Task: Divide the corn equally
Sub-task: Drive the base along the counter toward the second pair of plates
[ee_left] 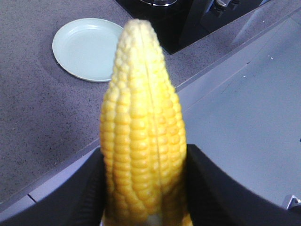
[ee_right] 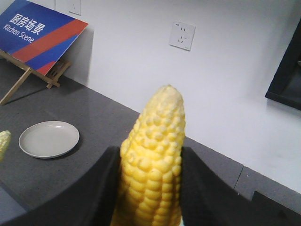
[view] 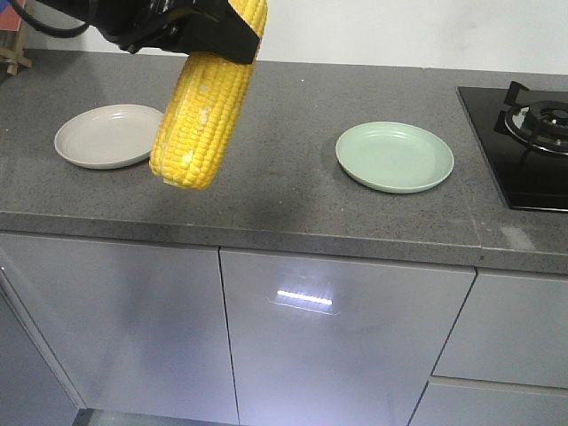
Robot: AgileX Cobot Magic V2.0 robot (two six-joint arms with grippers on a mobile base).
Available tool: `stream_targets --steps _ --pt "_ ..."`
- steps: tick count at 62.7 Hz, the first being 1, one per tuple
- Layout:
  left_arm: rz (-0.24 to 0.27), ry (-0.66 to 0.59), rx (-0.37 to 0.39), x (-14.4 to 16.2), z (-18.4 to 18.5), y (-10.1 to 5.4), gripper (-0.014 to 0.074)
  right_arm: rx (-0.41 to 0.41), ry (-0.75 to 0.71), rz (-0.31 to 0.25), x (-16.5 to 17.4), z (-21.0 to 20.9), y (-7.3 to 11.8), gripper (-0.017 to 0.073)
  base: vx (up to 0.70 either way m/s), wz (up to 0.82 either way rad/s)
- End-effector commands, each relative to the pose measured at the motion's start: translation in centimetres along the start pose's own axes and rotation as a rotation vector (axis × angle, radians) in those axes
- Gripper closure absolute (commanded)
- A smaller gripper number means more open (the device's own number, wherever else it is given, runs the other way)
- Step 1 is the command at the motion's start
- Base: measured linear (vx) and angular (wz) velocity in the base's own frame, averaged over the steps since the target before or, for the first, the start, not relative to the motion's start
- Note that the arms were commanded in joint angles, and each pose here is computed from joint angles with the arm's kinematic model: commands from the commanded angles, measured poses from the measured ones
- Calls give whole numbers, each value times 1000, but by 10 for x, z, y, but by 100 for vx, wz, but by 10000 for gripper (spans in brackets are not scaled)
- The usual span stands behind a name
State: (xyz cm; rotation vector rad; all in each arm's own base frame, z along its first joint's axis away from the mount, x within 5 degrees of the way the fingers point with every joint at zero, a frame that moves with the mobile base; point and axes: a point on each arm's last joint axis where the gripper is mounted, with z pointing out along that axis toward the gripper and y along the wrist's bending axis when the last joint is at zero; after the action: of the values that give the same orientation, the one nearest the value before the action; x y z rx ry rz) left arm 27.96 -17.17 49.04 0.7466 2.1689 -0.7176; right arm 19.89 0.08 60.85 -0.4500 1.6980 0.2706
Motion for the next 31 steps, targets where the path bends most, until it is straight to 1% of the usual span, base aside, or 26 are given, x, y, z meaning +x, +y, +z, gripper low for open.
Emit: stream_targets --steps 1,31 --pt "18 -113 26 -9 -23 -14 601 -9 -37 -15 -6 -9 8 564 7 -4" --pt "18 -113 26 -9 -23 -14 601 -13 -39 -14 -6 -9 8 564 8 -3"
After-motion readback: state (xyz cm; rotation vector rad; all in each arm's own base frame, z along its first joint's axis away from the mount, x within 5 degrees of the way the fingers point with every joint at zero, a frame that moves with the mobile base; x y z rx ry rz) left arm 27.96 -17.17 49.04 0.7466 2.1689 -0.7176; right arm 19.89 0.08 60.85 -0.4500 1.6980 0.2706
